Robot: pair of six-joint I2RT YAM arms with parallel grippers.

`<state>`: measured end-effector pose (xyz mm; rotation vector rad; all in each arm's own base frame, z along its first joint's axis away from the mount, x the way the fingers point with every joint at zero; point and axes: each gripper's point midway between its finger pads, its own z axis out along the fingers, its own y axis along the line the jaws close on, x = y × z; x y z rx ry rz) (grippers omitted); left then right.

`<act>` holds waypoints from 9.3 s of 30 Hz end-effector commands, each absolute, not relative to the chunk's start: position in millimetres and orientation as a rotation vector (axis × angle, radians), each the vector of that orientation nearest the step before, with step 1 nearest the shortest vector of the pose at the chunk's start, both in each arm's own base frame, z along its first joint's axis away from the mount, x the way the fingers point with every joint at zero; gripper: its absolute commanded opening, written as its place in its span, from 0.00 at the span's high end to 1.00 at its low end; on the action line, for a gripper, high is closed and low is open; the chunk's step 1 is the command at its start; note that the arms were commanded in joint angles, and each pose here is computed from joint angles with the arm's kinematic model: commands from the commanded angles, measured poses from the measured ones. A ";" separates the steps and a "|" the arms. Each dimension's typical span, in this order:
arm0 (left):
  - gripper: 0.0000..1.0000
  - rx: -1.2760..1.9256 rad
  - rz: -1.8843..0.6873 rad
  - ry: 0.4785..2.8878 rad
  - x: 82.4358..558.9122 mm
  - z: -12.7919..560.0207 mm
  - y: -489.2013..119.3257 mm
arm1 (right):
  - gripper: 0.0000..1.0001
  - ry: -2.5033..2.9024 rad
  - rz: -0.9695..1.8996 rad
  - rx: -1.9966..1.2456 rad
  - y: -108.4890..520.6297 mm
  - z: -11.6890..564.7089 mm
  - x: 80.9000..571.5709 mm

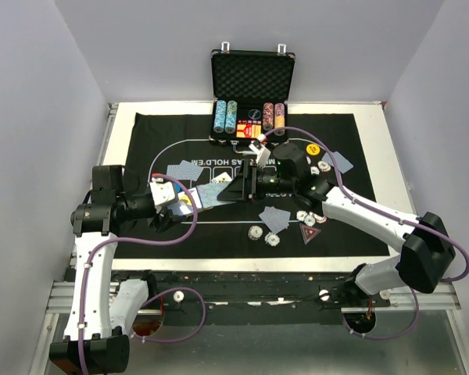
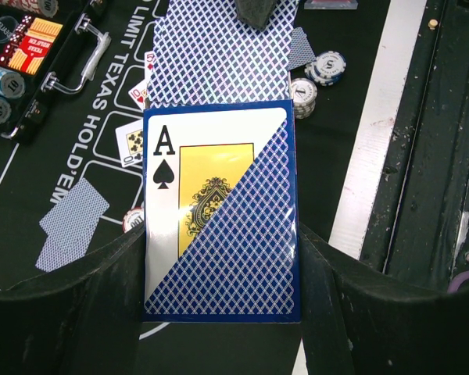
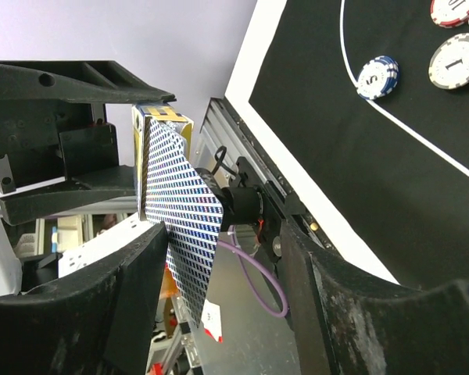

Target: Distribute texas hold em gaming equipment

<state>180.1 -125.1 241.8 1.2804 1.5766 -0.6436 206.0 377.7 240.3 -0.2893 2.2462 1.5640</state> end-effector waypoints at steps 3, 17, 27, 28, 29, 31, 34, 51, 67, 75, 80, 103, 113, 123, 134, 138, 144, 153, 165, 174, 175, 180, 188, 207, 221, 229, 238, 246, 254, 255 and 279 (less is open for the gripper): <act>0.62 1.297 -0.637 1.521 177.3 248.8 -128.8 | 0.37 2.229 1.537 -0.259 374.7 241.0 208.0; 0.63 1.292 -0.635 1.523 179.3 250.7 -128.2 | 0.57 2.205 1.522 -0.220 361.7 259.7 202.6; 0.63 1.292 -0.630 1.524 179.7 250.4 -127.9 | 0.76 2.219 1.500 -0.209 355.4 257.4 199.5; 0.63 1.292 -0.633 1.524 179.4 250.4 -128.1 | 0.78 2.222 1.497 -0.208 354.9 256.4 199.8; 0.63 1.292 -0.631 1.525 179.5 250.3 -127.9 | 0.80 2.223 1.496 -0.209 354.5 256.5 200.0; 0.63 1.296 -0.627 1.519 179.4 251.0 -128.2 | 0.81 2.228 1.494 -0.211 353.9 255.8 199.2; 0.63 1.291 -0.627 1.523 179.7 251.0 -127.7 | 0.81 2.230 1.489 -0.210 351.4 257.0 199.0; 0.63 1.287 -0.639 1.526 179.4 250.1 -128.5 | 0.79 2.210 1.580 -0.188 342.1 266.5 194.8; 0.63 1.289 -0.639 1.524 178.7 249.1 -128.8 | 0.81 2.064 1.736 -0.235 329.6 315.0 189.3; 0.63 1.287 -0.641 1.529 177.9 245.7 -128.7 | 0.86 2.057 1.728 -0.159 304.5 314.5 210.9; 0.63 1.287 -0.635 1.528 179.1 246.2 -128.2 | 0.93 2.081 1.709 -0.096 293.5 303.3 224.8; 0.63 1.294 -0.611 1.525 173.8 246.8 -126.8 | 0.99 2.418 0.975 0.364 206.7 85.9 375.6; 0.64 1.295 -0.609 1.522 173.0 250.1 -127.1 | 0.91 2.532 0.718 0.364 186.6 33.8 397.3; 0.64 1.294 -0.623 1.524 174.8 248.2 -127.5 | 0.50 2.546 0.483 0.342 159.2 48.5 391.9; 0.63 1.294 -0.619 1.528 174.5 248.1 -127.0 | 0.53 2.449 0.603 0.194 207.4 72.1 394.0; 0.63 1.298 -0.610 1.534 174.7 248.1 -126.0 | 0.58 2.500 0.620 0.189 221.2 50.0 392.1; 0.63 1.304 -0.604 1.533 174.1 249.9 -125.6 | 0.59 2.535 0.598 0.204 217.6 29.7 385.9; 0.63 1.306 -0.616 1.537 172.4 246.6 -126.2 | 0.60 2.592 0.468 0.246 194.4 8.2 364.6; 0.64 1.312 -0.610 1.531 171.5 245.3 -126.2 | 0.65 2.558 0.297 0.279 163.8 29.6 366.2; 0.64 1.306 -0.608 1.529 172.6 247.3 -126.1 | 0.64 2.460 0.426 0.113 209.4 61.8 400.2; 0.63 1.306 -0.611 1.530 172.1 247.1 -126.4 | 0.64 2.460 0.428 0.104 213.3 60.6 402.0; 0.64 1.302 -0.603 1.536 172.9 246.8 -125.2 | 0.64 2.510 0.395 0.110 216.4 34.8 403.9; 0.63 1.304 -0.602 1.537 172.4 246.0 -125.4 | 0.64 2.556 0.318 0.148 200.7 7.9 387.8; 0.64 1.302 -0.600 1.530 171.1 247.5 -125.5 | 0.63 2.539 0.259 0.199 172.7 28.9 352.3; 0.63 1.299 -0.610 1.534 174.8 244.6 -125.9 | 0.31 2.239 1.122 -0.160 305.8 242.1 310.6; 0.63 1.301 -0.611 1.531 174.7 245.4 -126.4 | 0.16 2.183 1.440 -0.268 362.7 269.1 260.6; 0.63 1.302 -0.602 1.531 174.0 244.4 -125.6 | 0.11 2.215 1.506 -0.392 399.6 266.5 221.0; 0.63 1.303 -0.603 1.525 173.3 246.3 -126.3 | 0.11 2.295 1.513 -0.411 414.7 237.8 202.4; 0.63 1.301 -0.606 1.522 172.0 247.3 -126.6 | 0.17 2.345 1.454 -0.338 405.1 220.1 204.5; 0.63 1.303 -0.610 1.519 171.9 247.9 -127.2 | 0.17 2.349 1.447 -0.331 403.9 218.3 204.5; 0.63 1.297 -0.617 1.521 173.1 247.4 -127.5 | 0.35 2.282 1.456 -0.227 371.6 248.2 219.3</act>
